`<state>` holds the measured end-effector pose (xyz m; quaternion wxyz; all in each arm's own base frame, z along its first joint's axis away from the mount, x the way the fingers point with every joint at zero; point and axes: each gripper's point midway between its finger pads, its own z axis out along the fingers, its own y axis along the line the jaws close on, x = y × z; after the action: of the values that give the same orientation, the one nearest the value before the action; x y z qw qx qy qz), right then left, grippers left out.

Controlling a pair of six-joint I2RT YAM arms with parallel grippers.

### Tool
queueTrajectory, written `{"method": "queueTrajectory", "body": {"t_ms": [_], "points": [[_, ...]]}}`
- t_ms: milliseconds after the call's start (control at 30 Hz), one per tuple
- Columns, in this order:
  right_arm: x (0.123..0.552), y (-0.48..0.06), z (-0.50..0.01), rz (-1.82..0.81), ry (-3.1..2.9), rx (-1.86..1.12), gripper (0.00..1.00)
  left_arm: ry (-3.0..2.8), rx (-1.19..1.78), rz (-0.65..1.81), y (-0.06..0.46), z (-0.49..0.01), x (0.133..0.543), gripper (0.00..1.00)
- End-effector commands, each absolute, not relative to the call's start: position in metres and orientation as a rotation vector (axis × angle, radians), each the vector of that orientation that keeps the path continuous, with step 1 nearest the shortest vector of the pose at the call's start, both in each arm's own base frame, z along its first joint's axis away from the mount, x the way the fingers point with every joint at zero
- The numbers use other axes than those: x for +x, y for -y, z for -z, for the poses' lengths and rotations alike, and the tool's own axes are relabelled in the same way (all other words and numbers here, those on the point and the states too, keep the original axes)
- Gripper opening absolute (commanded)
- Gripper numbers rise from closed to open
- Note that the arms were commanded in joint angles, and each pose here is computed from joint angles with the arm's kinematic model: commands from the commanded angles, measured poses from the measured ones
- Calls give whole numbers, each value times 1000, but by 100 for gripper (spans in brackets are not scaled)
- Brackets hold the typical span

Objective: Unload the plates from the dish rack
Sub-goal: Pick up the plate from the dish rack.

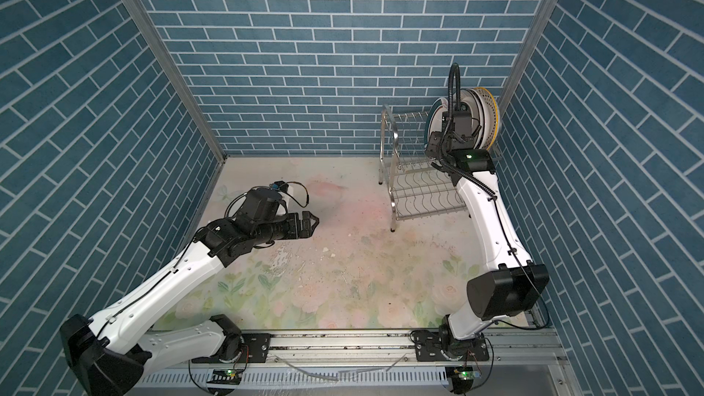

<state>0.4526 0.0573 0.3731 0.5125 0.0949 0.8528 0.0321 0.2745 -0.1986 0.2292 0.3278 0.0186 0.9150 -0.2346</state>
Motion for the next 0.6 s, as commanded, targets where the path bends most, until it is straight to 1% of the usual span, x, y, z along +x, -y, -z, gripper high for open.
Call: {"method": "queueTrajectory", "body": {"t_ms": [0,300,467,567], "points": [[440,-59,-418,-109,-1930,192,1,-2393,32,620,195,-226,275,99],[403,-56,-477,-177,-1808,186,0,-2406,7,665,196,-216,277,99],[361,-54,-501,-243,-1752,180,0,-2455,-39,634,187,-198,274,99],[333,-49,-501,-267,-1739,186,0,-2477,-45,609,181,-189,270,99]]}}
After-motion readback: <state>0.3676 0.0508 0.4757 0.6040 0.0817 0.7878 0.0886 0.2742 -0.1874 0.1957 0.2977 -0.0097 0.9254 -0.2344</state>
